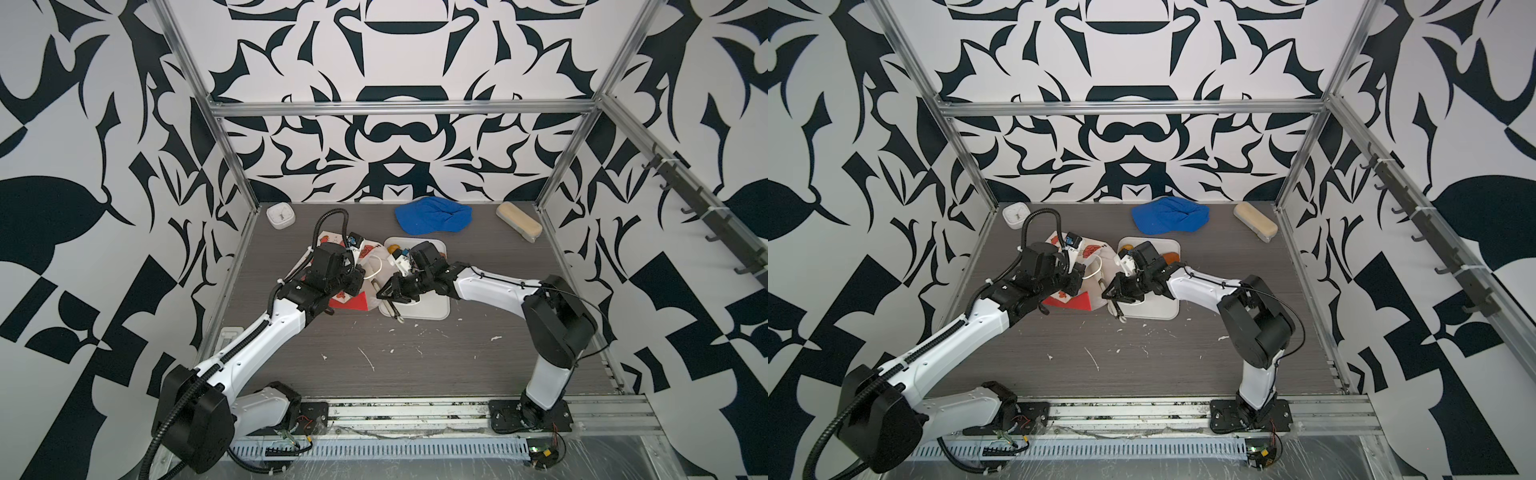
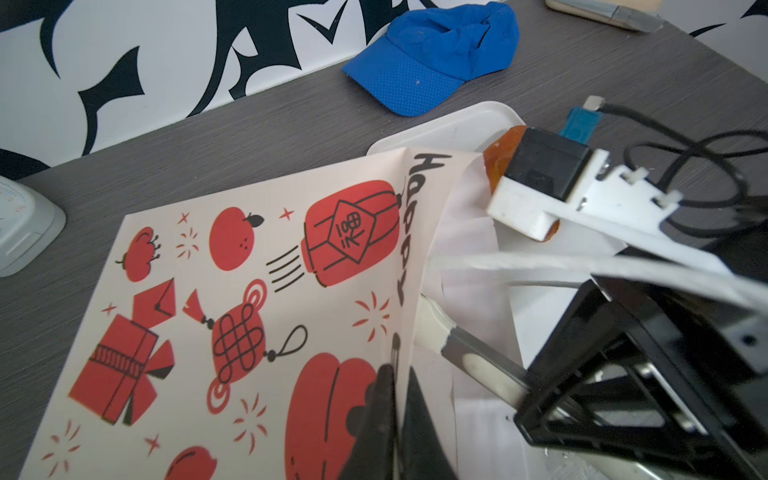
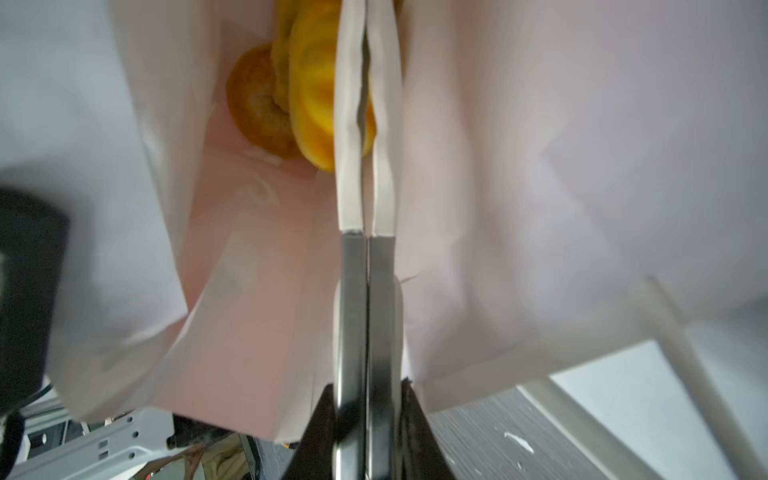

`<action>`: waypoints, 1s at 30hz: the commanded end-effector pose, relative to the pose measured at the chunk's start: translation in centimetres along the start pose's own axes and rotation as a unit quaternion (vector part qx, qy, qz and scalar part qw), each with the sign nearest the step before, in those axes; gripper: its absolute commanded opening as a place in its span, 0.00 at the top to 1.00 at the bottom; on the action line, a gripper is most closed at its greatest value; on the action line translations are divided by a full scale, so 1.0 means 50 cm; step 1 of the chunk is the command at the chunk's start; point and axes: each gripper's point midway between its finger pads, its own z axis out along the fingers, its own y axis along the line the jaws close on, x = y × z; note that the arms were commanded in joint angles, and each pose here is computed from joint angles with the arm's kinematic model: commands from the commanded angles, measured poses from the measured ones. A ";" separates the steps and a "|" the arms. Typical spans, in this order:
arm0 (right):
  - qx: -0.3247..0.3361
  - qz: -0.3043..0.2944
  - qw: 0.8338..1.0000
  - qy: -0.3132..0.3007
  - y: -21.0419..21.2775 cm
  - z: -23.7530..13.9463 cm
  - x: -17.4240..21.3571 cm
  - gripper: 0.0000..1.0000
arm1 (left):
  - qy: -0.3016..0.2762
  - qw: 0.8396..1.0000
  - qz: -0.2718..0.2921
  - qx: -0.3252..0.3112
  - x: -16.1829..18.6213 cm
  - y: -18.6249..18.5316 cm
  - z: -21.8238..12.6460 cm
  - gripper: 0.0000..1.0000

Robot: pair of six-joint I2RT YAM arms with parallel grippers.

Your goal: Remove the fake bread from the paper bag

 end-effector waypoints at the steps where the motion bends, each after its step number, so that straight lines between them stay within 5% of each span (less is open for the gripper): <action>1: -0.043 -0.007 0.999 -0.024 0.070 -0.001 -0.048 0.81 | 0.002 1.000 0.006 0.002 0.007 -0.008 0.009 0.93; 12: -0.079 -0.003 0.996 -0.030 0.077 0.050 -0.092 0.84 | 0.003 1.000 -0.001 0.004 0.024 -0.016 0.020 0.93; 30: 0.088 -0.108 0.990 0.036 0.020 -0.104 0.065 0.85 | 0.016 0.999 0.027 -0.020 0.018 0.001 0.008 0.93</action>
